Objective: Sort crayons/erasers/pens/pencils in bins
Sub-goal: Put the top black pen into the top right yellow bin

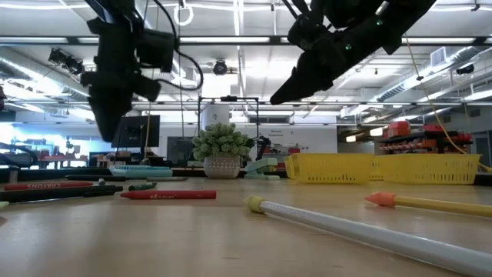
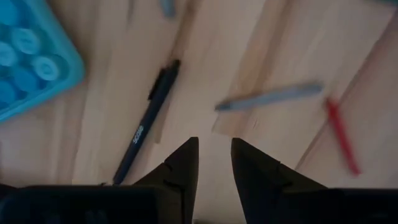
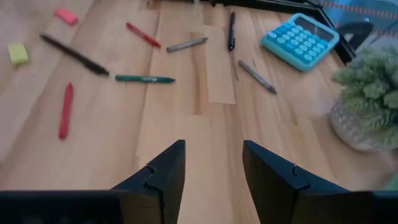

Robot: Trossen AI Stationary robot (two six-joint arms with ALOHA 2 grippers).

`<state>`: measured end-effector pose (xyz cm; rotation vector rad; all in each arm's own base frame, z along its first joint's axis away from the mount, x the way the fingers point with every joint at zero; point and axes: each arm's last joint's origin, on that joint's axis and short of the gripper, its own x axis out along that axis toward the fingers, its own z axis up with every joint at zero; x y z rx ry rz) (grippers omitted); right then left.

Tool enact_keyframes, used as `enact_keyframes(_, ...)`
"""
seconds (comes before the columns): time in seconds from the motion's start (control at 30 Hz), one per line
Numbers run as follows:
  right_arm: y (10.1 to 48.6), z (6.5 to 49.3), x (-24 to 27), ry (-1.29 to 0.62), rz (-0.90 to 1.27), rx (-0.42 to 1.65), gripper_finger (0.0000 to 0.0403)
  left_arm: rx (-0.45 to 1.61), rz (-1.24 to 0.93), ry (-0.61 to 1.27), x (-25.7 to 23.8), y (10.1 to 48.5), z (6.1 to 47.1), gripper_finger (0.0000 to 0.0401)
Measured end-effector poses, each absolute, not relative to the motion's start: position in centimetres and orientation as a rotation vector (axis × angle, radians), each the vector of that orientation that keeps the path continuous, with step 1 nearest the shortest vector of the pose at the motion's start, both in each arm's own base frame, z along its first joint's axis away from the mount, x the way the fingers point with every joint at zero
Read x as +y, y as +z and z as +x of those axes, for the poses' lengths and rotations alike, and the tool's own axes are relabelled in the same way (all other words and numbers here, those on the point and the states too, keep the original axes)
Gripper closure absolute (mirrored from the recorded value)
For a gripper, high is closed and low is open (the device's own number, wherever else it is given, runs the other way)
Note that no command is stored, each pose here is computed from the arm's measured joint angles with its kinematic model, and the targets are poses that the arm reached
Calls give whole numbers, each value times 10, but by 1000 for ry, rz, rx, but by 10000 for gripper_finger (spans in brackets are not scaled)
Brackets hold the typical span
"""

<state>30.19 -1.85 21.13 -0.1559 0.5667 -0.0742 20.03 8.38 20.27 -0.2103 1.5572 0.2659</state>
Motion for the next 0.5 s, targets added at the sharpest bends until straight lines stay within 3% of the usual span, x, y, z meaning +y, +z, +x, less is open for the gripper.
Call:
enact_keyframes(0.27, 209, 300, -21, -67, -174, 597, 238, 1782, 30, 211, 94, 176, 206, 284)
enact_keyframes(0.5, 209, 300, -27, -69, -171, 596, 238, 1862, 12, 192, 106, 156, 208, 255)
